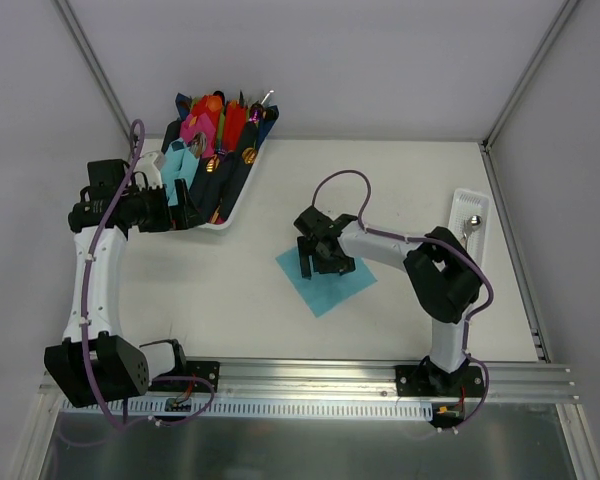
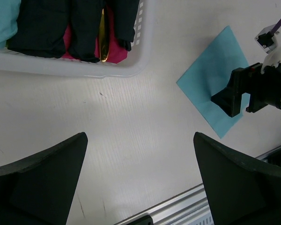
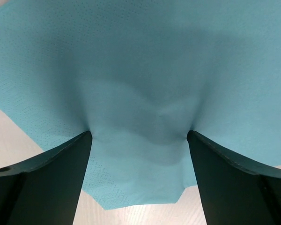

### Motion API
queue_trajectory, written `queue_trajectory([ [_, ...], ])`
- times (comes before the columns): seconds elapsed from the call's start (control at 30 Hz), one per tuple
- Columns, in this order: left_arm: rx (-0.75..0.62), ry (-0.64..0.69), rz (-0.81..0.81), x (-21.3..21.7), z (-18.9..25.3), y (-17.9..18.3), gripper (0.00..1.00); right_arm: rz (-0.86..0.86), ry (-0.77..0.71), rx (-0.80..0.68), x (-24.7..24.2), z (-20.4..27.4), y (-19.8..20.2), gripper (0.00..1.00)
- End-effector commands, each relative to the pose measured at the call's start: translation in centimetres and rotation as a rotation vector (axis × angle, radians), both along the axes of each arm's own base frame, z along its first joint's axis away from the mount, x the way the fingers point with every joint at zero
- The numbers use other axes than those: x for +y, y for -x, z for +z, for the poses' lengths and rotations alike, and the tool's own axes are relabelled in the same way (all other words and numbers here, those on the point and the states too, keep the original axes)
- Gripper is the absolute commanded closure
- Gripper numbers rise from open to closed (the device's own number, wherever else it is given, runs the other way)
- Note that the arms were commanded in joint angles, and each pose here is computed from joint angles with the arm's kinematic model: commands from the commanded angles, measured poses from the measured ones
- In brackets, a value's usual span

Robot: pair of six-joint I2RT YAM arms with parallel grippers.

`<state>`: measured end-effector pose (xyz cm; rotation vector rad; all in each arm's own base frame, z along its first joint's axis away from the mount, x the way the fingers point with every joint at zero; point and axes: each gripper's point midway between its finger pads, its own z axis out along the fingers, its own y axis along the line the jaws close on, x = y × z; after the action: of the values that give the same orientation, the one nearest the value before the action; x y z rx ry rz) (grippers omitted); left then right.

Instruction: Place the utensils on the paper napkin and roll it up

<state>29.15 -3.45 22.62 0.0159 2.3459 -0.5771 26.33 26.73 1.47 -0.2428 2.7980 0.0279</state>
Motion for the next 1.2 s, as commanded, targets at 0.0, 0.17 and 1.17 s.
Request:
queue_trajectory([
  [0.0, -0.027, 0.043, -0.051, -0.7, 1.1, -0.4, 0.01, 0.119, 0.11, 0.124, -2.9, -2.0, 3.3, 0.11],
  [0.17, -0.042, 0.053, -0.08, -1.0, 1.5, -0.5, 0.01, 0.123, 0.093, 0.121, -2.5, -1.7, 3.2, 0.07],
  [1.17, -0.294, -0.098, -0.216, -0.6, 7.3, -1.8, 0.01, -0.028, -0.257, -0.291, -10.6, 21.2, -0.8, 0.01],
])
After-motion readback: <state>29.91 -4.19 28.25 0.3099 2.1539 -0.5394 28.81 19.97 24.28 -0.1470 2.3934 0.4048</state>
